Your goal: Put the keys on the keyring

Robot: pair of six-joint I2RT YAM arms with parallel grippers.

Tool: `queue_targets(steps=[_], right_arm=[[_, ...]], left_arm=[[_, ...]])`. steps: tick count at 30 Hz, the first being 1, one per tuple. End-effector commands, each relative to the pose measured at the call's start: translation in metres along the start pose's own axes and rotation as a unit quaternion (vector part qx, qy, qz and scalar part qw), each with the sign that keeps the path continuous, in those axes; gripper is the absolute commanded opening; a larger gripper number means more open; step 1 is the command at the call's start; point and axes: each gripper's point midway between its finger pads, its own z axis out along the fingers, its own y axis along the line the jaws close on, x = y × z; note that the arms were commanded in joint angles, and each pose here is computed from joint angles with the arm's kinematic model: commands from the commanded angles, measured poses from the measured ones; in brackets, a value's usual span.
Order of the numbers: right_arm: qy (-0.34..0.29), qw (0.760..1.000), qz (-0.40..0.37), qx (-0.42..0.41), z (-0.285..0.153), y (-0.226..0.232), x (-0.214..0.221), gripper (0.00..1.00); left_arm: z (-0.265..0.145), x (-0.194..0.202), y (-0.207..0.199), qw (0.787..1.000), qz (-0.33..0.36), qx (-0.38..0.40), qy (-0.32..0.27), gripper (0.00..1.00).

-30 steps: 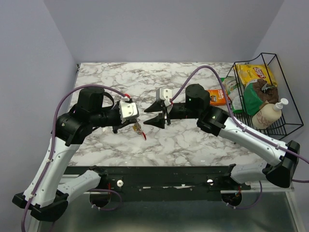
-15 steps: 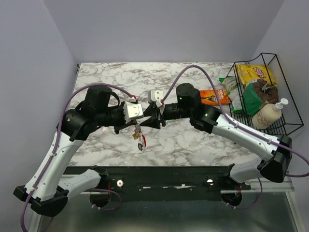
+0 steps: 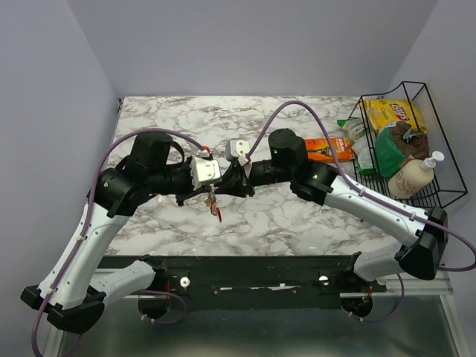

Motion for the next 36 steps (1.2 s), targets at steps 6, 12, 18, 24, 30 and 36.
queue_targets(steps=[6,12,18,24,30,36], right_arm=[[-0.002,1.0,0.016,-0.02,0.008,0.005,0.003,0.15],[0.0,1.0,0.025,-0.017,0.01,0.005,0.006,0.01],[-0.046,0.999,-0.001,0.023,-0.001,0.0,-0.005,0.01],[-0.134,0.988,-0.042,0.066,-0.022,0.002,-0.031,0.01],[-0.202,0.971,-0.088,0.095,-0.045,0.01,-0.051,0.01],[-0.284,0.943,-0.134,0.106,-0.074,0.026,-0.083,0.01]], left_arm=[[-0.004,-0.017,-0.006,0.999,0.014,0.004,-0.039,0.0],[-0.006,-0.02,-0.007,0.998,0.019,-0.004,-0.054,0.0],[-0.007,-0.027,0.0,0.996,0.024,-0.034,-0.085,0.11],[-0.016,-0.057,0.005,0.981,0.018,-0.074,-0.181,0.53],[-0.024,-0.095,-0.009,0.959,0.039,-0.036,-0.279,0.57],[-0.035,-0.112,-0.033,0.937,0.073,0.021,-0.34,0.57]])
